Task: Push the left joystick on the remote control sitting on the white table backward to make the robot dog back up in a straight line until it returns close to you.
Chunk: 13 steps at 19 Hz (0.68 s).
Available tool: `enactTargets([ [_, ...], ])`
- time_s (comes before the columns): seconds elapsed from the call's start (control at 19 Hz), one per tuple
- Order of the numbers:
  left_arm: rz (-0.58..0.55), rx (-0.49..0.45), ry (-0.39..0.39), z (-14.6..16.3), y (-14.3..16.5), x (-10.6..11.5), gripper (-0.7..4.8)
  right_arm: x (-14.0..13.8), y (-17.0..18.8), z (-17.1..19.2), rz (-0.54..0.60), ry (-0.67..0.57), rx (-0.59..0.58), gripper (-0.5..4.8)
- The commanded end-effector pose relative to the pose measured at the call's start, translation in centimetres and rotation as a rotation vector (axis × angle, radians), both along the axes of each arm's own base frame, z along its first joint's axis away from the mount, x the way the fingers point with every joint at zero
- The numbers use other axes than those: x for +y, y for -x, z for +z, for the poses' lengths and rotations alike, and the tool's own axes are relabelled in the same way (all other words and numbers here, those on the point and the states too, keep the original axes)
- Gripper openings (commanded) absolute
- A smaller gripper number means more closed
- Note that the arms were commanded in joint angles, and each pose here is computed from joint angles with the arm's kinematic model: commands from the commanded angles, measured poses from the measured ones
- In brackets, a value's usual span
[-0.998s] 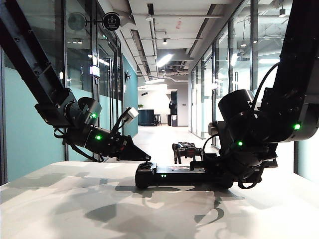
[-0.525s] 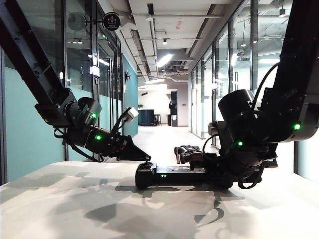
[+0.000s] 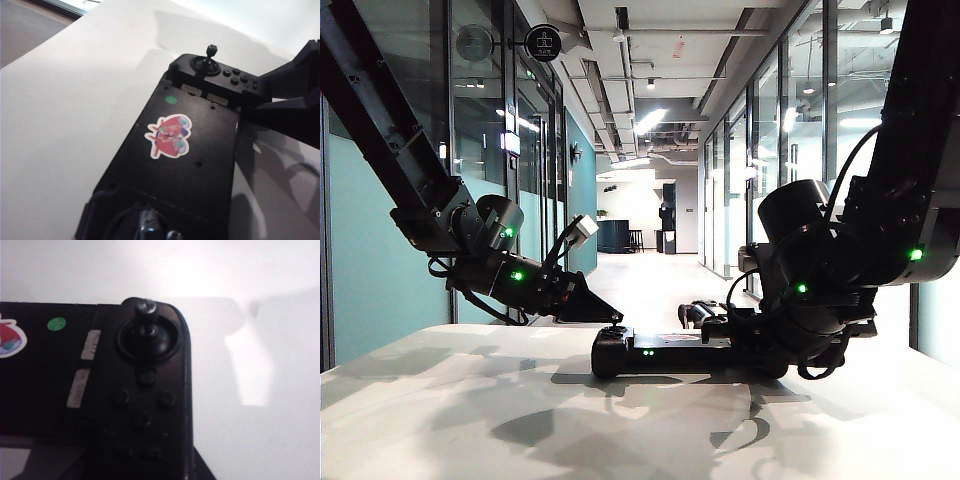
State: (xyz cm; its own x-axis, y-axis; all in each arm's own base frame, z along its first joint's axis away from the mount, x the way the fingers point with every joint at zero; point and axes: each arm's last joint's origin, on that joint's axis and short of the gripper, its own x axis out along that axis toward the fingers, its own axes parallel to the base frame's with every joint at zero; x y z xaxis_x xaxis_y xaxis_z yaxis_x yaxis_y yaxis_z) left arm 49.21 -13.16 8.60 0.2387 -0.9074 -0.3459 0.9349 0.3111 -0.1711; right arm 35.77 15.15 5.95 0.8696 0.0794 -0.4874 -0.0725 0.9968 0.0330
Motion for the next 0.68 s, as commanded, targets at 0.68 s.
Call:
enactTargets([
  [0.68, 0.604, -0.002, -0.108, 11.6, 0.1, 1.1, -0.06, 0.1, -0.2, 0.6, -0.003, -0.012, -0.037, 2.54],
])
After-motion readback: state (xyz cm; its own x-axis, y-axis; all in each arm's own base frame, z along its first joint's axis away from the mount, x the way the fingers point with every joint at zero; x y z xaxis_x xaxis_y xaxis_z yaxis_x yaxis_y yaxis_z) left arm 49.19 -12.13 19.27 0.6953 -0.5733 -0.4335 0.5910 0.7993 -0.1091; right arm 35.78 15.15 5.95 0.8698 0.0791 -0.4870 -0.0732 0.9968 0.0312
